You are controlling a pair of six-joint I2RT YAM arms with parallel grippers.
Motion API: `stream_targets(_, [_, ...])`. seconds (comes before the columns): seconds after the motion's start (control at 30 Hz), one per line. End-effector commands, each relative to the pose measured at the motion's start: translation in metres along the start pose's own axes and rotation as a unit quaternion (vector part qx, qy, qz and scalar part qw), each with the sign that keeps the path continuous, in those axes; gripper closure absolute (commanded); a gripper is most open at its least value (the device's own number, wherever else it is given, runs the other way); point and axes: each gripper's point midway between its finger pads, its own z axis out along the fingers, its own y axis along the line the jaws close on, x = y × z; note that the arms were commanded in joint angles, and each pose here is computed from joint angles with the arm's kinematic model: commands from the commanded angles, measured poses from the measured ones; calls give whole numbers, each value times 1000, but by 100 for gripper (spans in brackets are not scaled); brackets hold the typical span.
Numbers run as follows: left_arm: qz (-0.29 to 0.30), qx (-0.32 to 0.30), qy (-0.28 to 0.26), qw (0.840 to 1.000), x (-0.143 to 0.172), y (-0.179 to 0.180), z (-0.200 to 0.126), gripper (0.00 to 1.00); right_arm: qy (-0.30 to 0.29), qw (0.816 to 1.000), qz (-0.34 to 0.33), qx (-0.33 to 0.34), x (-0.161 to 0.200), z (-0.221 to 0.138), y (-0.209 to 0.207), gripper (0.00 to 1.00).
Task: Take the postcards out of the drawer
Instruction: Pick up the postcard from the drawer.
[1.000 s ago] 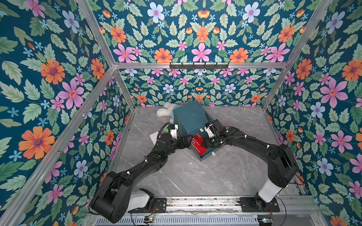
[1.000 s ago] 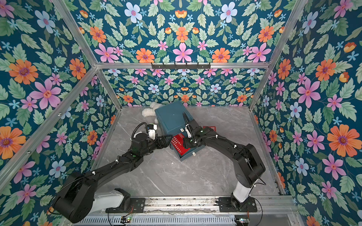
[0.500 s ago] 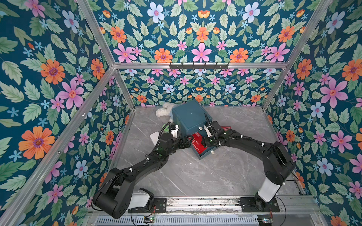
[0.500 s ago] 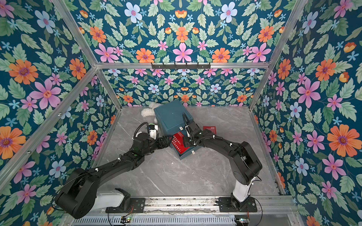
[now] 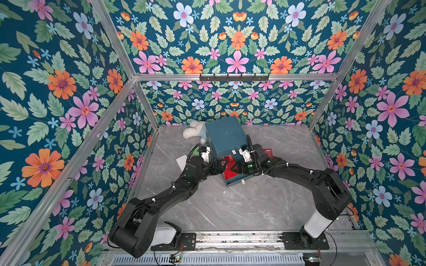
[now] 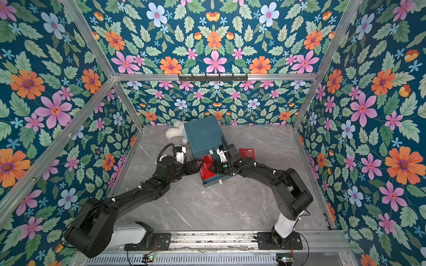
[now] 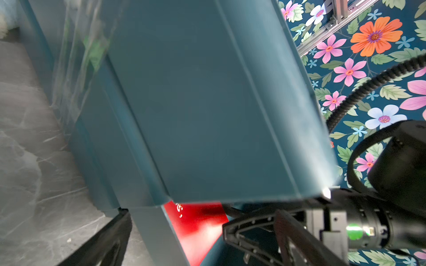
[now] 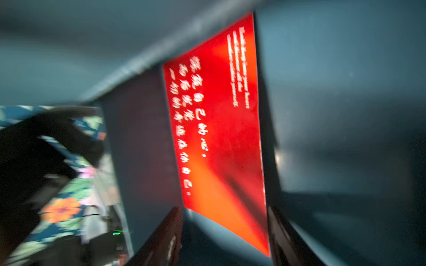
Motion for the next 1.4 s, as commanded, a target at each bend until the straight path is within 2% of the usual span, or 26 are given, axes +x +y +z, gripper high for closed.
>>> stream_targets(0.0, [0, 11, -12, 1000, -7, -7, -1, 0, -7, 996, 39, -75, -9, -6, 22, 40])
stream_targets(0.17, [0, 10, -13, 1000, -8, -7, -2, 0, -7, 987, 65, -144, -17, -9, 37, 43])
stream_targets(0.5, [3, 12, -11, 1000, -9, -8, 0, 0, -16, 985, 66, -157, -22, -16, 45, 51])
stream_targets(0.57, [3, 13, -10, 1000, -9, -9, 1, 0, -16, 986, 68, -151, -21, -16, 43, 56])
stream_targets(0.73, [3, 10, -14, 1000, -11, -9, -1, 0, -13, 988, 76, -132, -20, -15, 37, 82])
stream_targets(0.9, [3, 3, -22, 1000, -14, -8, -2, 0, -17, 989, 76, -128, -22, -18, 37, 100])
stream_targets(1.0, [5, -8, -29, 1000, -18, -6, -4, 0, -15, 989, 77, -124, -21, -20, 37, 100])
stream_targets(1.37, [29, -42, -72, 996, -45, -5, -9, 0, -34, 989, 71, -125, -12, -69, 43, 100])
